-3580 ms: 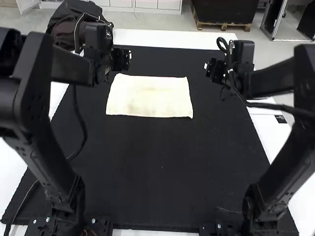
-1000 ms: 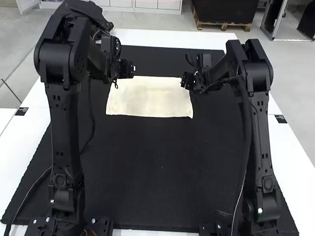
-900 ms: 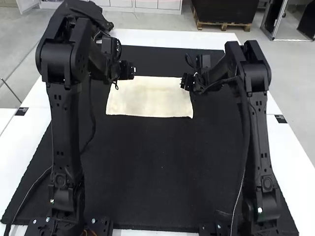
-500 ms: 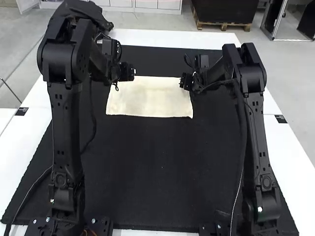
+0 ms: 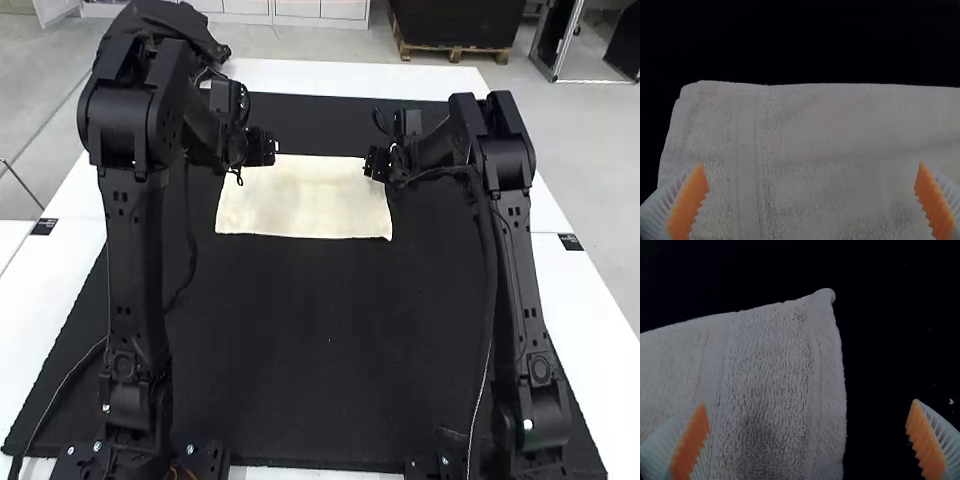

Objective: Fold the towel.

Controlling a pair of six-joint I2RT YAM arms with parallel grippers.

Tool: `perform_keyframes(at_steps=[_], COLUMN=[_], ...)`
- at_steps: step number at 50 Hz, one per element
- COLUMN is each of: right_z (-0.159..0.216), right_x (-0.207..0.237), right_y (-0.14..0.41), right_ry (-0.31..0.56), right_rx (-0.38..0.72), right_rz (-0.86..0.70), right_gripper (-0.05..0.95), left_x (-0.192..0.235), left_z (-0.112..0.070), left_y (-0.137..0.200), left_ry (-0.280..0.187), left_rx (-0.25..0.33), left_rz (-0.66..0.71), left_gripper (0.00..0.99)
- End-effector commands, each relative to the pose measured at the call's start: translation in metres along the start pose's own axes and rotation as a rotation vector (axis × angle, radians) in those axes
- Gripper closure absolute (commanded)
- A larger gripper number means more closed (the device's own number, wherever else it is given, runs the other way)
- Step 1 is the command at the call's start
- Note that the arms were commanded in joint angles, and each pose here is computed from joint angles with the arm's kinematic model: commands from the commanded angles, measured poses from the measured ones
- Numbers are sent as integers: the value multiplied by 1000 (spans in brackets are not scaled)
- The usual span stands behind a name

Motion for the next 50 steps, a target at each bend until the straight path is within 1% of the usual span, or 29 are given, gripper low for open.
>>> perform_keyframes(at_steps=[1, 12, 24, 50], right_z=[11, 11, 15, 21], right_x=[-10, -16, -11, -4], right_y=[-3, -4, -10, -15], right_ry=[14, 16, 22, 28], right_rx=[-21, -16, -19, -23], right_rz=[-24, -37, -15, 3], right_gripper=[-7, -7, -8, -7], left_x=[-6, -7, -5, -3], left_z=[-7, -7, -7, 1], left_y=[-6, -6, -7, -9], left_ry=[5, 6, 6, 17], left_rx=[23, 24, 25, 13], left_rz=[-13, -15, -13, -5], left_gripper=[28, 28, 28, 28])
Point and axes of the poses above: each hand's point on the last joint's axis, 136 mm out from that joint toward the fingers, its own y axis back along the fingers, its own z axis along the line the jaws close on, x = y × z, the point moved 7 cm from there along y, back along the fingers, and after that the axes turned 9 degrees about y, right-handed, at the moved point
